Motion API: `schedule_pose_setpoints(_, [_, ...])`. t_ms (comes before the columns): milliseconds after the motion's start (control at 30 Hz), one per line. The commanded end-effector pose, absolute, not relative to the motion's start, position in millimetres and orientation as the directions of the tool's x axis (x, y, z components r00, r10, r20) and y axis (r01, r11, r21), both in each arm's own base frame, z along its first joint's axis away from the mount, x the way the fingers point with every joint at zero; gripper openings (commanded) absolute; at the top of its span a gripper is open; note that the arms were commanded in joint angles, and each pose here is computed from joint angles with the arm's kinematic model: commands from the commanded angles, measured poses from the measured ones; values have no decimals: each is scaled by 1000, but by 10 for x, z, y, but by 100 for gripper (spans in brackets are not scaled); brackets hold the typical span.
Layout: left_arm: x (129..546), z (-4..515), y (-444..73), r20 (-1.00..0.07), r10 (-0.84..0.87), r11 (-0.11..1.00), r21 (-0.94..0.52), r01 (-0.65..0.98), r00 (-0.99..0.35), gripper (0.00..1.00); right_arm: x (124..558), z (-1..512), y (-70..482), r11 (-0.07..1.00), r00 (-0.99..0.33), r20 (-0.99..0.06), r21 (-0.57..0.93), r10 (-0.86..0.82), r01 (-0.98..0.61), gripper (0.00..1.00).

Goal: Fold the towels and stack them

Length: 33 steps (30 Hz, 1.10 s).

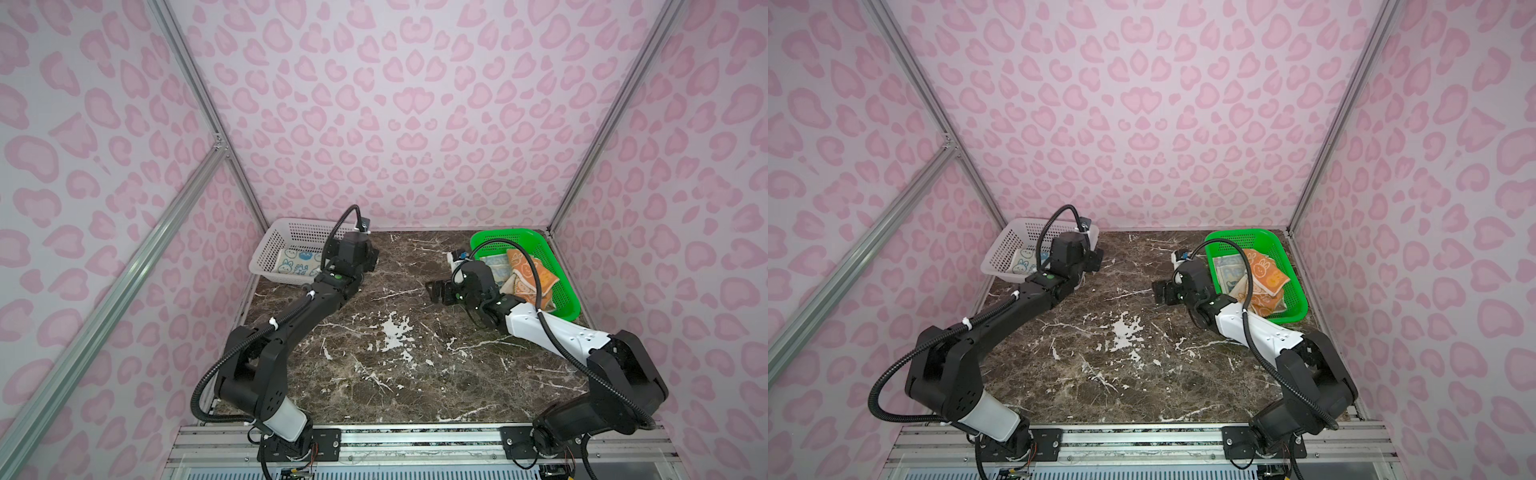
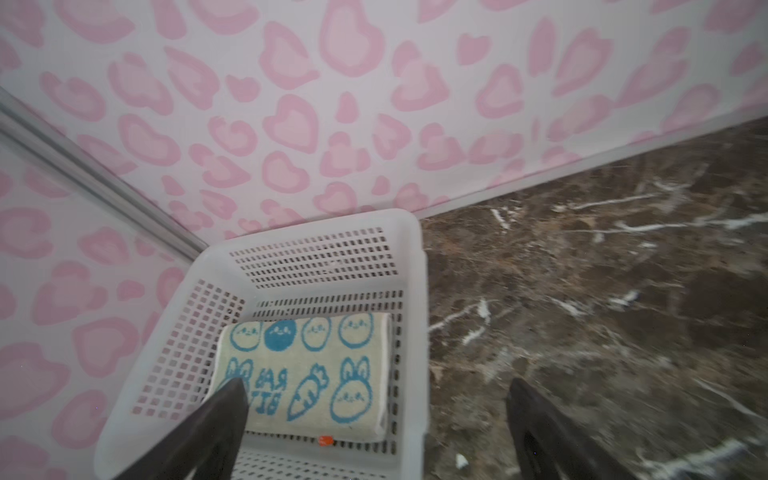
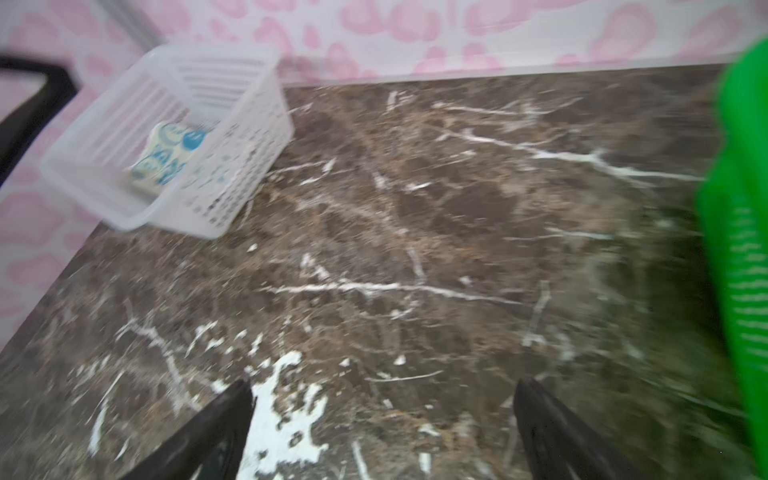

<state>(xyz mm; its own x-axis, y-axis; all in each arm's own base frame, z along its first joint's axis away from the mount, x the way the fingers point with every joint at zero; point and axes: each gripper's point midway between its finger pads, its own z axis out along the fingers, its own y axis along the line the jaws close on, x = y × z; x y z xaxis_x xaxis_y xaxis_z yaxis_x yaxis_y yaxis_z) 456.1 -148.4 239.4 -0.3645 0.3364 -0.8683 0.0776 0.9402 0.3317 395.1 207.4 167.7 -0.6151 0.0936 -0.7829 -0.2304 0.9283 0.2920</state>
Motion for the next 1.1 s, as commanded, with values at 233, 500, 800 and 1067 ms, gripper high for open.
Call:
schedule_pose_setpoints(233, [4118,2395,-2923,-906,382,916,346,202,-180,98,4087,1539,74,900,-609,-693,139,386,412,99])
schedule_pose_setpoints(500, [3942,2134,-4025,-862,501,831,452,324,-80,98,4313,1320,-502,833,-596,-648,109,473,543,93])
schedule_pose_setpoints(800, [4025,2145,-4439,-847,530,806,490,332,-34,98,4771,1032,-571,844,-654,-584,108,481,525,71])
schedule_pose_setpoints(1067, [4038,2198,-4642,-861,508,795,461,394,-17,98,4934,850,-595,849,-677,-556,106,482,518,42])
